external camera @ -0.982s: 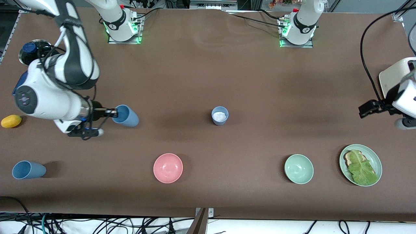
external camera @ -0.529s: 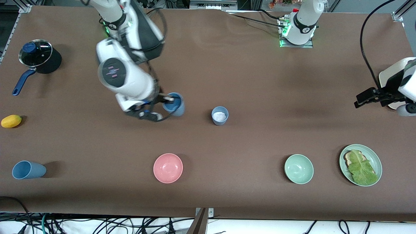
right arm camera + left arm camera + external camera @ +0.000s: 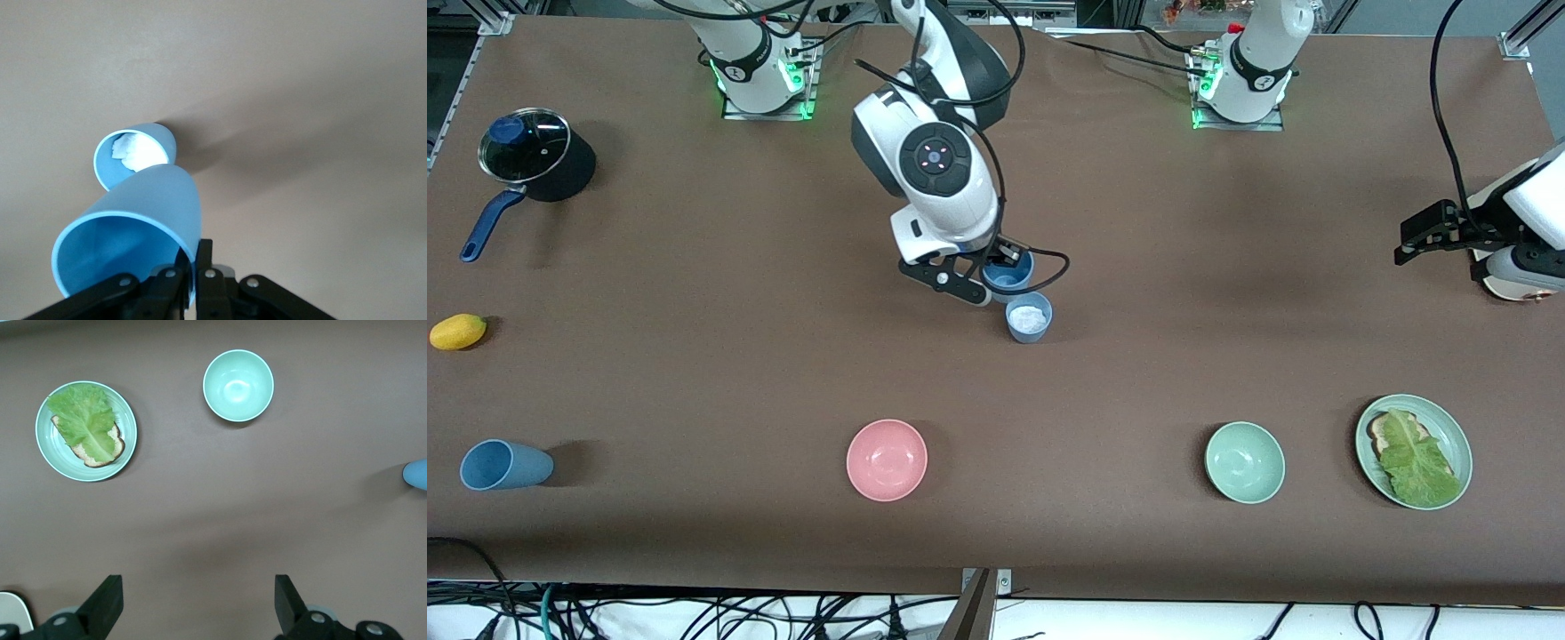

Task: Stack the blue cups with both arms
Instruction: 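Lower the held cup into the middle cup and open the right gripper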

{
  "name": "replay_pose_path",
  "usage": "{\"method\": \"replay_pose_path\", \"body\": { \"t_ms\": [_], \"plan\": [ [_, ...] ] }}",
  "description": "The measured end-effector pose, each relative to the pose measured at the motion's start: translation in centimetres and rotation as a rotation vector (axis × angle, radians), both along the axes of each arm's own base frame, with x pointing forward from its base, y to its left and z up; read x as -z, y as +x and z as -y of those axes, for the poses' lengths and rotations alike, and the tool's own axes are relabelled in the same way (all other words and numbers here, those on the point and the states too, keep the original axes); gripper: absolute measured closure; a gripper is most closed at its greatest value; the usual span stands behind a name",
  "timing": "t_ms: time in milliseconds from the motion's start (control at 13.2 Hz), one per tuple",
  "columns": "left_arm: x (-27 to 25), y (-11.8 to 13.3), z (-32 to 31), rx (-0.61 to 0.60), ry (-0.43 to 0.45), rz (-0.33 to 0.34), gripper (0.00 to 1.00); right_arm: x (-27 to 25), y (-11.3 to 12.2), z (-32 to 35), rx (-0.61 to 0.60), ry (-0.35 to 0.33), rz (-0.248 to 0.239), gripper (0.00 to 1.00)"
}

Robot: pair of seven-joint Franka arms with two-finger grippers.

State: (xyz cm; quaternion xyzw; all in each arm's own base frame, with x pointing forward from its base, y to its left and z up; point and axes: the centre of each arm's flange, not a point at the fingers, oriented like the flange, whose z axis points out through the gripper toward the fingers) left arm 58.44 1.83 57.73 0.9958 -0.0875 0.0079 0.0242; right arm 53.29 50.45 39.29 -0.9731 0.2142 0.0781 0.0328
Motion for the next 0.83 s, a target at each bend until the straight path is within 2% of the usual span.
{"method": "replay_pose_path", "body": {
  "t_ms": [378, 831],
  "plan": [
    [-0.2, 0.3, 1.7, -0.134, -0.003, 0.015, 0.0, 0.8, 1.3, -0.6, 0.019, 0.015, 0.038, 0.96],
    [-0.4, 0.2, 0.7, -0.172, -0.002, 0.017, 0.0, 1.9, 1.3, -1.6, 0.029, 0.029, 0.062, 0.96]
  ]
}}
